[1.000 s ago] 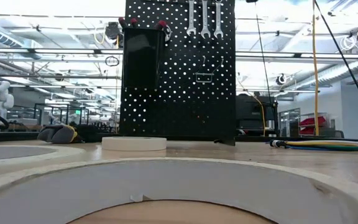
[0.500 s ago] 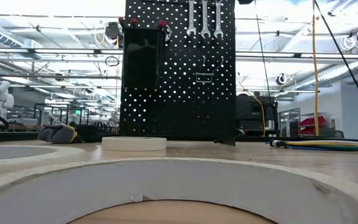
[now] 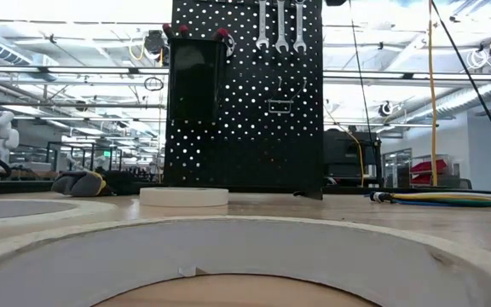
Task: Hang tools onto peg board
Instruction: Hang the silver wrench on the peg board
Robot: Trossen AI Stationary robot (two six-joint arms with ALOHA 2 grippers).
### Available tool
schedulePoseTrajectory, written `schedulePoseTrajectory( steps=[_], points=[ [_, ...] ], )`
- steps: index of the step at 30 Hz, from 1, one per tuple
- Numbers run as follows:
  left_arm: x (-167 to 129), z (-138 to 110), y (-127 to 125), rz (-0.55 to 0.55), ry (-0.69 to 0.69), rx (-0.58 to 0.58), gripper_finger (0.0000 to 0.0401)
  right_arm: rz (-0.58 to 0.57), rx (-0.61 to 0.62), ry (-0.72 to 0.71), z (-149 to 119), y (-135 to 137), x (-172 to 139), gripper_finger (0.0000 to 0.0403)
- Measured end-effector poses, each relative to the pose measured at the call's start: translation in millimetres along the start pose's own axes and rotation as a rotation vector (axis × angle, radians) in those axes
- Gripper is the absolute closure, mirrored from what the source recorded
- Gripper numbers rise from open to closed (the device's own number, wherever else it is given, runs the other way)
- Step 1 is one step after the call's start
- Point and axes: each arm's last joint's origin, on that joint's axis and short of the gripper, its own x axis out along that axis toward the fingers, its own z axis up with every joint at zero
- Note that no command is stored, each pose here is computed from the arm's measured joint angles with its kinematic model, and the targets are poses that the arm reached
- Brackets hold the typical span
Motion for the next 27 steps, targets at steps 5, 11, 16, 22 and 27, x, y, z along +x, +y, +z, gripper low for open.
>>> schedulePoseTrajectory(
  steps=[5,11,16,22,27],
  points=[
    [3,3,5,0.014,-0.011,0.003,0.0204,-0.005,-0.003,0.0,0,-1,1,0.0395],
    [9,8,5,-0.03,0.002,-0.014,0.0206,-0.016,-0.006,-0.002,0,-5,2,0.0395],
    [14,10,7,-0.075,0.031,-0.055,0.0226,-0.024,-0.007,-0.004,1,-7,3,0.0395],
    [14,10,8,-0.079,0.045,-0.051,0.0291,-0.025,-0.007,-0.004,1,-7,3,0.0395],
    [14,9,8,-0.067,0.046,-0.047,0.0385,-0.02,-0.003,-0.004,1,-7,3,0.0395]
  ],
)
